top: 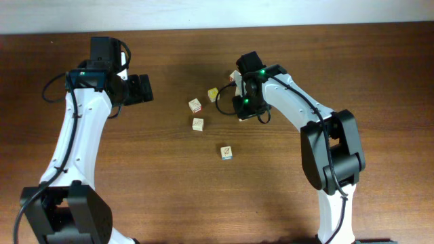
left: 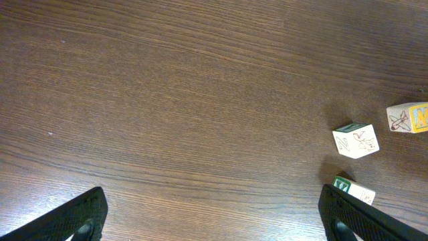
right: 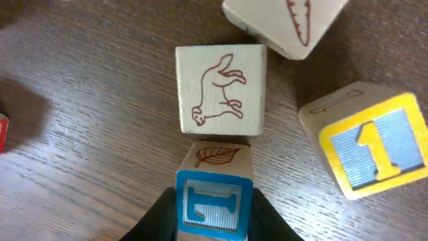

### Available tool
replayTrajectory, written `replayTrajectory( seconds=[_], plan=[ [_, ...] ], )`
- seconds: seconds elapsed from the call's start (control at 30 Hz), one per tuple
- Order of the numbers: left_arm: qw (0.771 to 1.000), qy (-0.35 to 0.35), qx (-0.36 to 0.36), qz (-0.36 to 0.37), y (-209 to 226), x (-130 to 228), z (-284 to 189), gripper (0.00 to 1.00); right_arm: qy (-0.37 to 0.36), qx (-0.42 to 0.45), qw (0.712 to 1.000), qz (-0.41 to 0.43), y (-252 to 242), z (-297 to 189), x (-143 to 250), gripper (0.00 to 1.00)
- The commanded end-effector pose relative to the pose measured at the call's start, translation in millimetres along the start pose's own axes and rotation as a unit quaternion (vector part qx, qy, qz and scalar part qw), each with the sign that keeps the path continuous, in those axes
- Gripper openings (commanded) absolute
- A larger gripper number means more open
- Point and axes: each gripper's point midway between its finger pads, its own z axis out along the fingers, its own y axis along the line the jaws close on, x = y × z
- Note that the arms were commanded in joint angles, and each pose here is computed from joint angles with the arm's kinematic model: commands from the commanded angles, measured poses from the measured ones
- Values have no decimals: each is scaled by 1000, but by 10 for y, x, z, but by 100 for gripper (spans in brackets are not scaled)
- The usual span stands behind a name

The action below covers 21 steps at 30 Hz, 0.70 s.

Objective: Rotate 3 blocks

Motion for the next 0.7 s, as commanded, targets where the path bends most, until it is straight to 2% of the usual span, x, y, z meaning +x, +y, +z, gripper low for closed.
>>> replayTrajectory(
  seconds=[0.0,0.1,0.27,0.37,0.6,0.63,0.67],
  plan=[
    [1000,-8,0,-3,-7,-51,-33,99,3,-33,999,36,162,-195,35,25],
    [1000,-8,0,-3,-7,-51,-33,99,36,-81,995,42,350,-434,240,25],
    [1000,-8,0,-3,-7,-51,-33,99,130,-62,987,67,348,-452,752,25],
    [1000,-8,0,-3,-7,-51,-33,99,145,-14,986,80,303,-287,919,25],
    [1000,-7,0,-3,-7,-50,-33,99,139,-15,988,61,488,-158,964,26],
    [1000,-8,0,-3,-7,-51,-33,99,139,-15,988,58,514,-155,973,27],
    [1000,-8,0,-3,-7,-51,-33,99,140,-15,988,56,524,-154,977,33]
  ],
)
